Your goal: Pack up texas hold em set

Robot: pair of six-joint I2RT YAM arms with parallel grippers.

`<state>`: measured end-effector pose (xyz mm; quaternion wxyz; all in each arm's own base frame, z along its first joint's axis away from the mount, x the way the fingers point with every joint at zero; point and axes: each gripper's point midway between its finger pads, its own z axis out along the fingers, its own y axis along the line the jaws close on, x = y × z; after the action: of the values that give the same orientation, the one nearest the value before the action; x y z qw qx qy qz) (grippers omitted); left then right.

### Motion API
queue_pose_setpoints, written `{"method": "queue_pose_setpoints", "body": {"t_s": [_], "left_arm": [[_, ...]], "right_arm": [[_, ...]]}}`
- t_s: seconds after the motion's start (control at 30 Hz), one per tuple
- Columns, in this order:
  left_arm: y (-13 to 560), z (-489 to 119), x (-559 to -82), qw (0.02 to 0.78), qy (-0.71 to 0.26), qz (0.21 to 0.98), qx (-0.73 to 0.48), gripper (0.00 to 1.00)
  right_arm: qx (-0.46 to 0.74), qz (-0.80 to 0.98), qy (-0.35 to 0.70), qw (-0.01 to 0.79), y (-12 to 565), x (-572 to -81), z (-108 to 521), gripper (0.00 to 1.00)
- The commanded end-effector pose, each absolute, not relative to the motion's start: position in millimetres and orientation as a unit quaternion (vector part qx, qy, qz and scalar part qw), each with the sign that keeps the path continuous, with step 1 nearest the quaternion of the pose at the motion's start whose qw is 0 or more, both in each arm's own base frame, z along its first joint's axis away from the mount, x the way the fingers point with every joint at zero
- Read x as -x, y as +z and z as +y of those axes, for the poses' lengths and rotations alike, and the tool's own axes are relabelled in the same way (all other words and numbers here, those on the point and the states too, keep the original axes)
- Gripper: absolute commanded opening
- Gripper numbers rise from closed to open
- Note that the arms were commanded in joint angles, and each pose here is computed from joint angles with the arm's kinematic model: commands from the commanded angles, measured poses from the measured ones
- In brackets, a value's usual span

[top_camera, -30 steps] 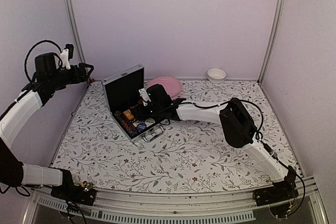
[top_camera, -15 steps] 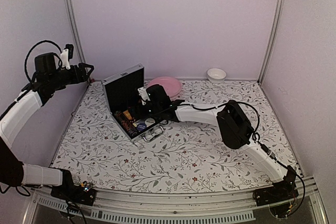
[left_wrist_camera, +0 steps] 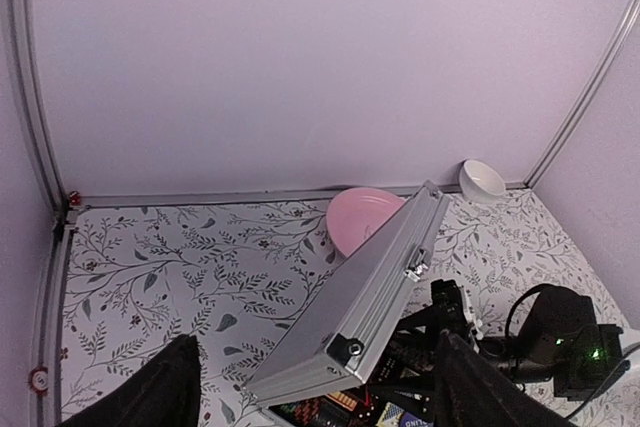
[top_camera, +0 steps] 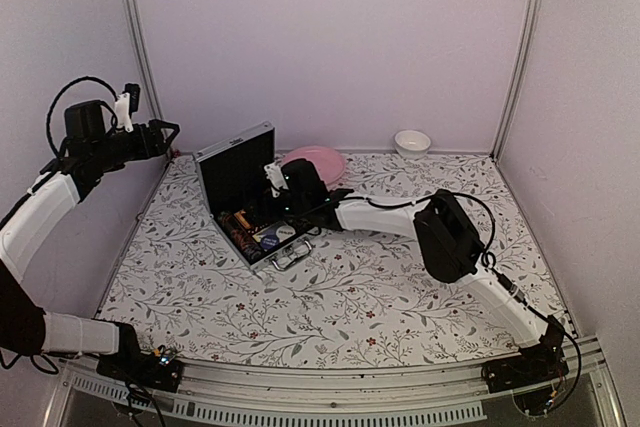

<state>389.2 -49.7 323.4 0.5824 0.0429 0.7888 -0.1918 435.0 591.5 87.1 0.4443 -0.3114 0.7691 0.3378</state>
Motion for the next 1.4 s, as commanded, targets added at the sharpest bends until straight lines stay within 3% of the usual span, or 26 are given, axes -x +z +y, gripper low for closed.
{"method": "queue_pose_setpoints", "body": {"t_s": [0.0, 0.13, 0.33, 0.63, 0.83, 1.03, 1.37], "left_arm": [[339, -63, -385, 0.595, -0.225, 0.767, -0.081, 0.8], [341, -82, -380, 0.585, -0.272, 0.754, -0.123, 0.82], [331, -95, -381, 0.566, -0.308, 0.752, -0.14, 0.88], [319, -99, -400, 0.547, -0.293, 0.775, -0.123, 0.88], [304, -123, -422, 0.48, -0.331, 0.803, -0.122, 0.87], [284, -125, -450, 0.435, -0.319, 0.838, -0.08, 0.84], [254, -158, -440, 0.369, -0.368, 0.848, -0.093, 0.83]], "right_arm": [[0.299, 0.749, 0.335, 0.487, 153, -434, 574, 0.88], [0.277, 0.72, 0.34, 0.538, 216, -413, 530, 0.92], [0.26, 0.74, 0.312, 0.536, 235, -386, 454, 0.94], [0.136, 0.804, 0.278, 0.508, 200, -382, 303, 0.96], [0.075, 0.821, 0.255, 0.506, 182, -376, 227, 0.95], [0.061, 0.816, 0.248, 0.518, 181, -366, 201, 0.95], [0.061, 0.808, 0.273, 0.519, 181, -364, 206, 0.95]]}}
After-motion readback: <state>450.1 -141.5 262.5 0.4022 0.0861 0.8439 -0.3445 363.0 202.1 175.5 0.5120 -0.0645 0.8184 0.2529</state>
